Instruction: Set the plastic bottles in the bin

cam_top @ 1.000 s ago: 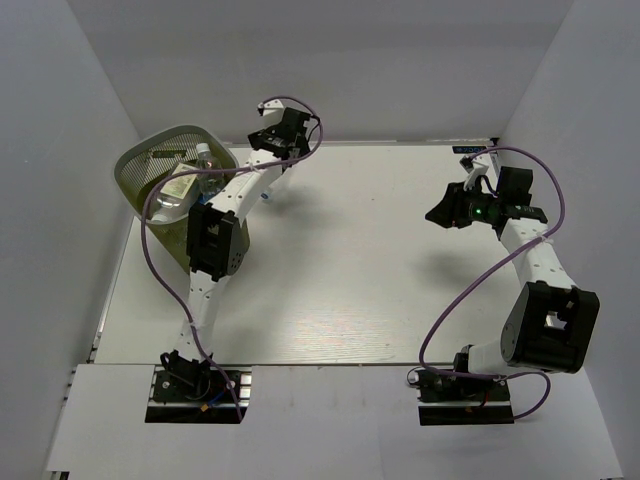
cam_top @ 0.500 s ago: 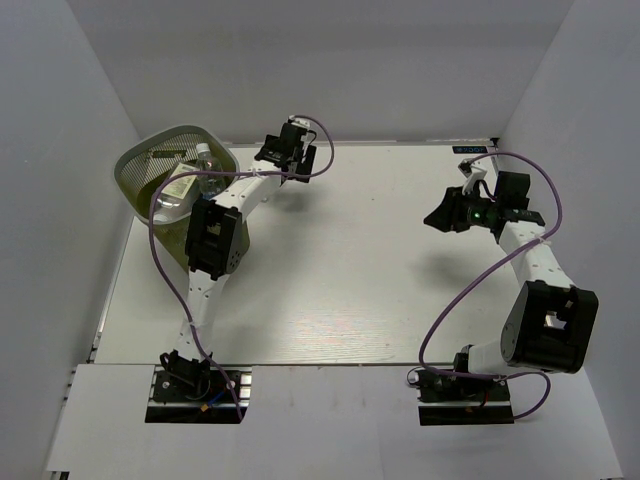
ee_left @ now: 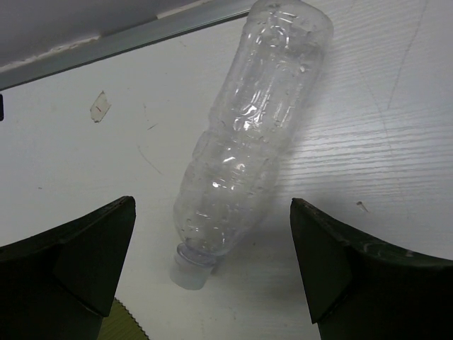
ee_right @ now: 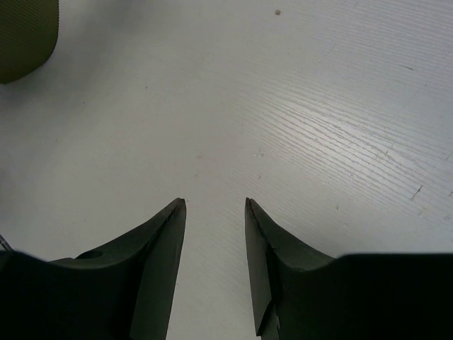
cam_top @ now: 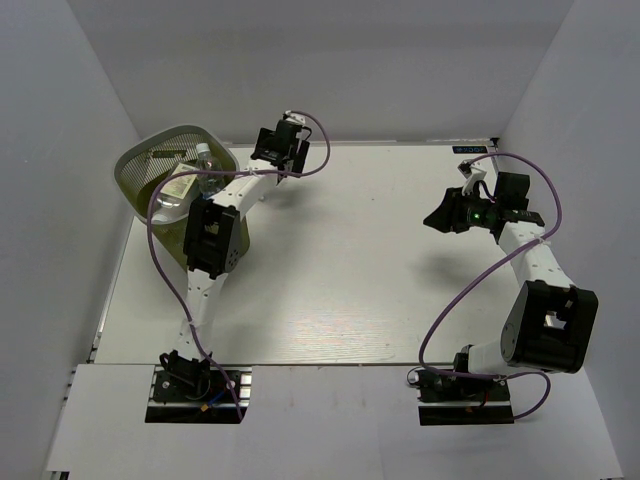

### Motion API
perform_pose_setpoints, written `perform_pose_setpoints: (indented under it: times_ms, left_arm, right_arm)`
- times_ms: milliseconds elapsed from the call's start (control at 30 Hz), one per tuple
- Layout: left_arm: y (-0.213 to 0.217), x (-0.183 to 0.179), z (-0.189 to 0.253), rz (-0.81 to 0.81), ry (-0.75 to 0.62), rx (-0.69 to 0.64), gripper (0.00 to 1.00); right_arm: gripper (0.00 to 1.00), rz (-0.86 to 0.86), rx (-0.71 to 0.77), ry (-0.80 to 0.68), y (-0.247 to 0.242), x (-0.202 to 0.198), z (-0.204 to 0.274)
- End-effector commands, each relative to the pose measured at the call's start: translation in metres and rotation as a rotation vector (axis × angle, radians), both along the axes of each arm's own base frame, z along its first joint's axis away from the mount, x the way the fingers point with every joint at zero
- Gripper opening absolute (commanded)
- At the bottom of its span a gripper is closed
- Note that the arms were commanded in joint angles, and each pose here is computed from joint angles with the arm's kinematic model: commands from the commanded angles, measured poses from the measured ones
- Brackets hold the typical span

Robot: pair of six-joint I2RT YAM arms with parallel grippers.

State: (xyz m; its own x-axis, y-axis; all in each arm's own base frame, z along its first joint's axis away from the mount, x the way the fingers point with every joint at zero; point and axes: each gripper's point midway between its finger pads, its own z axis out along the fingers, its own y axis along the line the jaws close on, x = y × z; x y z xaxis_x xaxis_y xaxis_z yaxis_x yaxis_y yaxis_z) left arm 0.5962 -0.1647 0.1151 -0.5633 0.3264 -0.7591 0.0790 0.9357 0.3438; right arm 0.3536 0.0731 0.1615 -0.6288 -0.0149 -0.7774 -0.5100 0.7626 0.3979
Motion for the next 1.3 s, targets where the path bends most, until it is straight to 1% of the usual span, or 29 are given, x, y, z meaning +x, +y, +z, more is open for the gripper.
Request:
perform_pose_setpoints:
  times_ms: [0,100,333,433,467,500,533,567,633,667,700,767,800,833,867,900,933,967,1000,1033,1067,1100,1200,1233,1267]
  left_arm:
    - [0.011,0.004,-0.013,0.016,0.019,0.013,1.00]
    - [0.013,0.004,-0.028,0.007,0.053,0.011,1.00]
    - [0.000,0.003,-0.061,-0.053,0.118,-0.020,1.00]
    - [-0.007,0.002,-0.063,-0.084,0.128,-0.045,0.94]
    - [-0.011,0.002,-0.064,-0.099,0.133,-0.057,0.90]
    - [-0.013,0.003,-0.063,-0.107,0.127,-0.066,0.78]
    - [-0.012,0.001,-0.068,-0.106,0.138,-0.062,0.70]
    - [-0.014,-0.001,-0.062,-0.117,0.130,-0.074,0.54]
    - [-0.021,-0.002,-0.054,-0.140,0.112,-0.114,0.41]
    - [-0.027,0.000,-0.045,-0.166,0.087,-0.142,0.31]
    - [-0.026,-0.004,-0.029,-0.163,0.058,-0.158,0.07]
    - [-0.052,-0.012,0.001,-0.239,-0.002,-0.208,0.01]
    - [-0.058,-0.014,0.014,-0.279,-0.045,-0.245,0.01]
    - [-0.074,-0.025,0.065,-0.343,-0.124,-0.325,0.01]
    - [-0.083,-0.037,0.076,-0.386,-0.142,-0.346,0.01]
    - [-0.087,-0.041,0.107,-0.417,-0.215,-0.387,0.01]
    - [-0.096,-0.054,0.131,-0.449,-0.248,-0.428,0.01]
    - [-0.095,-0.076,0.175,-0.484,-0.319,-0.453,0.01]
    - [-0.092,-0.087,0.199,-0.495,-0.365,-0.480,0.01]
    - [-0.087,-0.098,0.220,-0.497,-0.401,-0.500,0.01]
    - [-0.085,-0.113,0.227,-0.510,-0.407,-0.527,0.01]
    - [-0.075,-0.138,0.271,-0.529,-0.485,-0.562,0.01]
    - [-0.062,-0.180,0.316,-0.559,-0.568,-0.630,0.01]
    - [-0.042,-0.202,0.343,-0.513,-0.622,-0.642,0.01]
    - [-0.020,-0.205,0.343,-0.420,-0.636,-0.657,0.00]
  right_arm:
    - [0.45,0.008,0.016,-0.023,0.002,0.003,0.007]
    - [0.45,0.005,0.019,-0.021,0.002,0.005,0.008]
    - [0.45,0.000,0.026,-0.014,0.003,0.009,0.008]
    - [0.45,-0.001,0.029,-0.008,0.002,0.007,0.007]
    - [0.45,-0.001,0.029,-0.002,0.003,0.006,0.006]
    - [0.45,-0.001,0.031,-0.002,0.003,0.005,0.006]
    - [0.45,0.001,0.034,0.006,0.004,0.003,0.004]
    - [0.45,0.001,0.037,0.006,0.004,0.002,0.004]
    - [0.45,0.000,0.041,0.011,0.005,0.001,0.003]
    - [0.45,0.005,0.043,0.011,0.006,-0.001,0.004]
    - [0.45,0.007,0.044,0.007,0.006,-0.001,0.005]
    - [0.45,0.010,0.040,0.002,0.006,-0.002,0.006]
    - [0.43,0.012,0.039,-0.003,0.006,-0.002,0.008]
    - [0.41,0.023,0.030,-0.013,0.007,-0.002,0.007]
    - [0.39,0.031,0.029,-0.017,0.008,-0.003,0.009]
    - [0.36,0.043,0.028,-0.021,0.010,-0.004,0.010]
    - [0.25,0.059,0.024,-0.031,0.011,-0.004,0.011]
    - [0.18,0.088,0.031,-0.040,0.015,-0.005,0.014]
    - [0.12,0.107,0.029,-0.053,0.018,-0.006,0.016]
    - [0.02,0.131,0.041,-0.041,0.023,-0.010,0.015]
    - [0.00,0.153,0.039,-0.049,0.028,-0.009,0.017]
    - [0.00,0.174,0.043,-0.049,0.032,-0.011,0.018]
    - [0.00,0.226,0.039,-0.048,0.047,-0.013,0.017]
    - [0.00,0.253,0.037,-0.054,0.057,-0.014,0.020]
    - [0.00,0.256,0.031,-0.062,0.059,-0.013,0.021]
